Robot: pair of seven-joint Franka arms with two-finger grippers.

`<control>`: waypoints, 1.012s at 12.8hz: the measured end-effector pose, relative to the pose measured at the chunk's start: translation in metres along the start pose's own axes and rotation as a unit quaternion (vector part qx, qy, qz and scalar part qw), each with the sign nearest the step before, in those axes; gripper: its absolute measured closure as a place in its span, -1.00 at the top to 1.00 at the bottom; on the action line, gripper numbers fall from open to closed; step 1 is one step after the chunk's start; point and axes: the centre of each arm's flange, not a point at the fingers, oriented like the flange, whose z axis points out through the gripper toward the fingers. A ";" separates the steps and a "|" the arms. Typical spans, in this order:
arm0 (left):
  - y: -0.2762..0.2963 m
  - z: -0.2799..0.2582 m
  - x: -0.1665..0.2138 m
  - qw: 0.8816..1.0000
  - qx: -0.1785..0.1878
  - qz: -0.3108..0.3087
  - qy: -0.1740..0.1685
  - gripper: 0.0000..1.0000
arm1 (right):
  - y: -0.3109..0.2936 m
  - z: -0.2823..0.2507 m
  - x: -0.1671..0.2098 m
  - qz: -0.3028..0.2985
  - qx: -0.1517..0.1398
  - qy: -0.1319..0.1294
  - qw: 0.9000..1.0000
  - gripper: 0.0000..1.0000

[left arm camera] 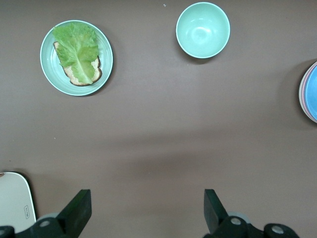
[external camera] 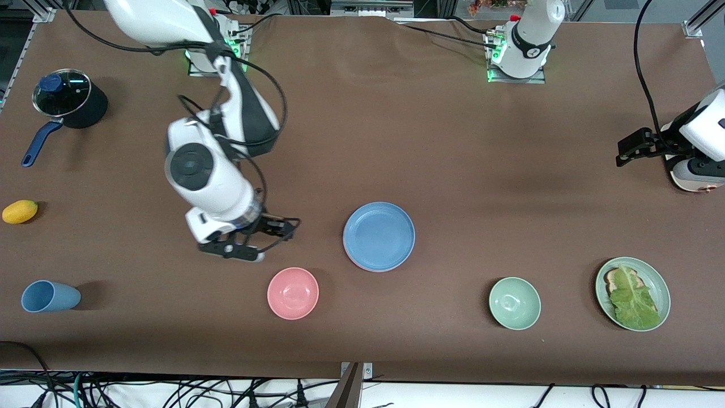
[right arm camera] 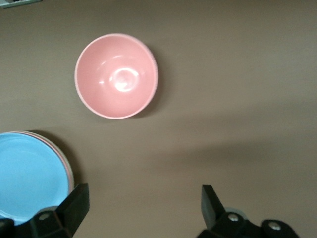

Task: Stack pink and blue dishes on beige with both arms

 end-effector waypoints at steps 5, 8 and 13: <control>0.000 -0.001 0.000 1.000 0.000 0.000 0.003 1.00 | 0.096 -0.110 -0.009 -0.032 -0.021 -0.042 0.998 1.00; 0.000 -0.002 0.000 1.000 0.000 0.001 0.004 1.00 | 0.160 -0.152 -0.030 -0.032 -0.009 -0.046 0.998 1.00; 0.002 -0.002 0.001 1.000 0.001 0.003 0.004 1.00 | 0.218 -0.186 -0.043 -0.047 0.003 -0.035 0.998 1.00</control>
